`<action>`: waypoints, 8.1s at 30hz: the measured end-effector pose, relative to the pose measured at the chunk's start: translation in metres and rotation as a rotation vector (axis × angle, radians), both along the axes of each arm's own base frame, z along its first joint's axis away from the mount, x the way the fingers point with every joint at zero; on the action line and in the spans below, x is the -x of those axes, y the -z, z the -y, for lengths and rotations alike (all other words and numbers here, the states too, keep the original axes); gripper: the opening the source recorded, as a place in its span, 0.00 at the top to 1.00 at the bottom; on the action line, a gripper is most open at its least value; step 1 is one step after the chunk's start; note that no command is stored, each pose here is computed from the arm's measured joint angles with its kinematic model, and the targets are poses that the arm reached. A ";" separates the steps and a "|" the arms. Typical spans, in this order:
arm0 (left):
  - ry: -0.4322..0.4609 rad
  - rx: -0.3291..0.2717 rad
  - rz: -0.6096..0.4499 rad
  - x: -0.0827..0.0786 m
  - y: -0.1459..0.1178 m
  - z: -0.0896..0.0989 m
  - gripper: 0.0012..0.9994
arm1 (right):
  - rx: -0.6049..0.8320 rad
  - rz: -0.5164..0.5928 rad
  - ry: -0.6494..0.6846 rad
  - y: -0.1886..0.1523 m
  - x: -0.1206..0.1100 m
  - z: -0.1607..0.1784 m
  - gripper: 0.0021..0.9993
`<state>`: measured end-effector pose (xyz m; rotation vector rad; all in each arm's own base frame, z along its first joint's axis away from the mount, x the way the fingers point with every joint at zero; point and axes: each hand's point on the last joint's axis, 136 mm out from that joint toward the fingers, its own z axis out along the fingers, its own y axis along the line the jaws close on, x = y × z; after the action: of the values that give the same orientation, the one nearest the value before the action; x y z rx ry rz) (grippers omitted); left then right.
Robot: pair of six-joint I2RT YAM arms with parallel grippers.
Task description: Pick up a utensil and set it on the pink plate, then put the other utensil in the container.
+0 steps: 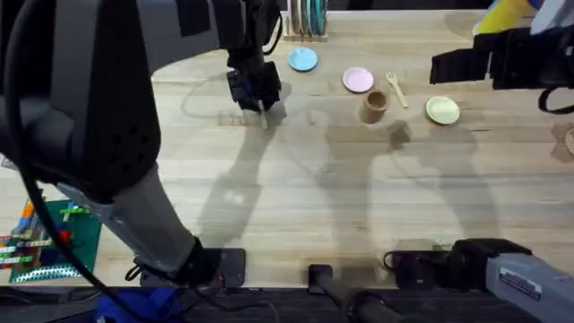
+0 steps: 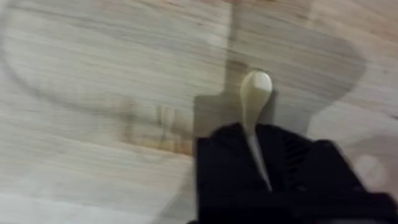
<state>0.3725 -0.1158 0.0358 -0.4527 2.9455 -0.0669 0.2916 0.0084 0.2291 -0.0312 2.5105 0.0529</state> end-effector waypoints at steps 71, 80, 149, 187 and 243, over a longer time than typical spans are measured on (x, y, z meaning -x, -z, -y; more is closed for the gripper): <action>0.963 0.130 0.315 -0.077 -0.045 0.229 0.96 | 0.000 0.000 0.000 0.000 0.000 0.000 0.00; 0.953 0.129 0.282 -0.077 -0.027 0.229 0.96 | 0.000 0.000 0.000 0.000 0.000 0.000 0.00; 0.785 0.092 0.485 -0.054 -0.237 0.143 0.02 | 0.000 0.000 0.000 0.000 0.000 0.000 0.00; 1.362 -0.016 0.624 0.107 -0.191 0.073 0.00 | 0.037 -0.004 -0.001 0.001 0.001 0.005 0.00; 1.368 -0.019 0.624 0.107 -0.191 0.073 0.00 | 0.046 -0.440 -0.126 0.184 -0.133 -0.002 0.00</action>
<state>0.2658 -0.1886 0.2265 1.3334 2.0736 -0.2642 0.4246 0.0103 0.0451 -0.2180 2.9468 0.0584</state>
